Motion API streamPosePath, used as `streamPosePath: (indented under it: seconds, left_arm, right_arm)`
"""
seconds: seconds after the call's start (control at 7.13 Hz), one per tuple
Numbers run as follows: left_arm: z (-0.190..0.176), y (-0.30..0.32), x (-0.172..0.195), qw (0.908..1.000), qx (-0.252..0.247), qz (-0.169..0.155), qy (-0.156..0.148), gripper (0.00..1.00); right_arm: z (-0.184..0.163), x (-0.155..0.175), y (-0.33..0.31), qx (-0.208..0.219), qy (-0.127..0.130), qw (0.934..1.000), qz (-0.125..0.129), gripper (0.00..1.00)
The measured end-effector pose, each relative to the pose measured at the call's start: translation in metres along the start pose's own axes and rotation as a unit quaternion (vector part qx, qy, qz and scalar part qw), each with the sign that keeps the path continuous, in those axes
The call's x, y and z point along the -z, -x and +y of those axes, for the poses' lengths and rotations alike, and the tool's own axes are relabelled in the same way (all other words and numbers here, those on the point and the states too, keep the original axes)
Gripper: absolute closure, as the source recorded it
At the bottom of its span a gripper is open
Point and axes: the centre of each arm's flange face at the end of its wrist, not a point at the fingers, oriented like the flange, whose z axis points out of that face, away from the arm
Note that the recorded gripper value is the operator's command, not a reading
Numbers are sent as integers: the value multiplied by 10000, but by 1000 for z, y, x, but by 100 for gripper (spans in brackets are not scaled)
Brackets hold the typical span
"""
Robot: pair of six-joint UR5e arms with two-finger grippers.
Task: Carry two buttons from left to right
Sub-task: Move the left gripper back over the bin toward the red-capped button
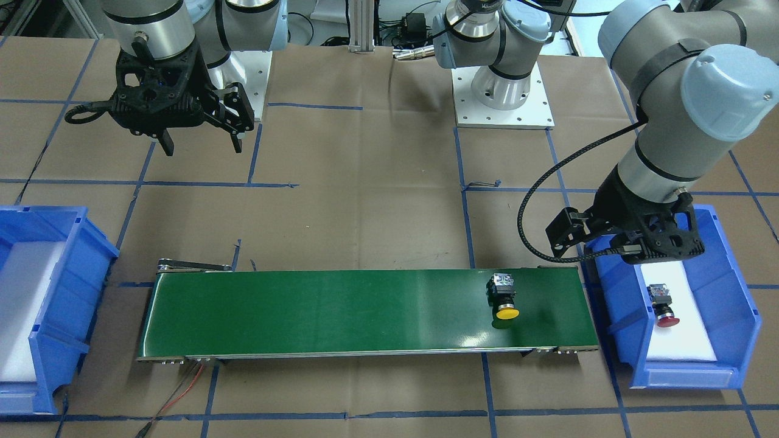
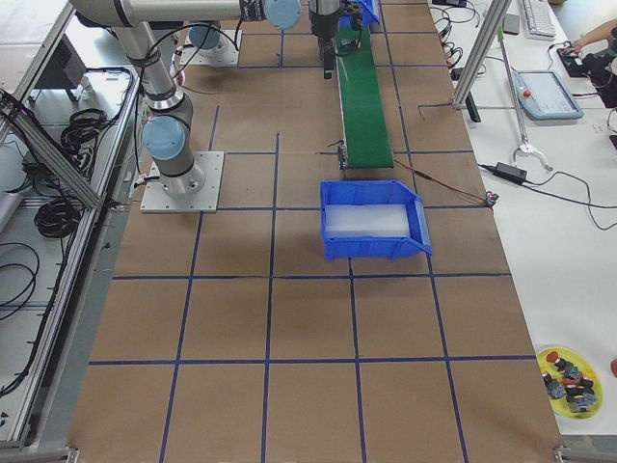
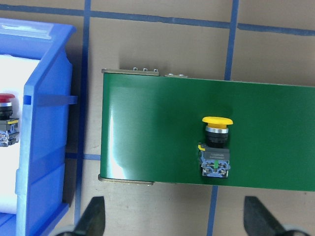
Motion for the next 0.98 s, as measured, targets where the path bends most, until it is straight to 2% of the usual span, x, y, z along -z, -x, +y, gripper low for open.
streamPosePath:
  seconds: [0.42,0.98]
  left_arm:
    - [-3,94,-4,10000,-70,-38,19,0]
    - [6,203,-22,9988,-480,-45,120,0]
  right_arm:
    - [0,0,0,-2,-3,10000,-2,0]
    - [0,0,0,-2,-1,10000,-5,0]
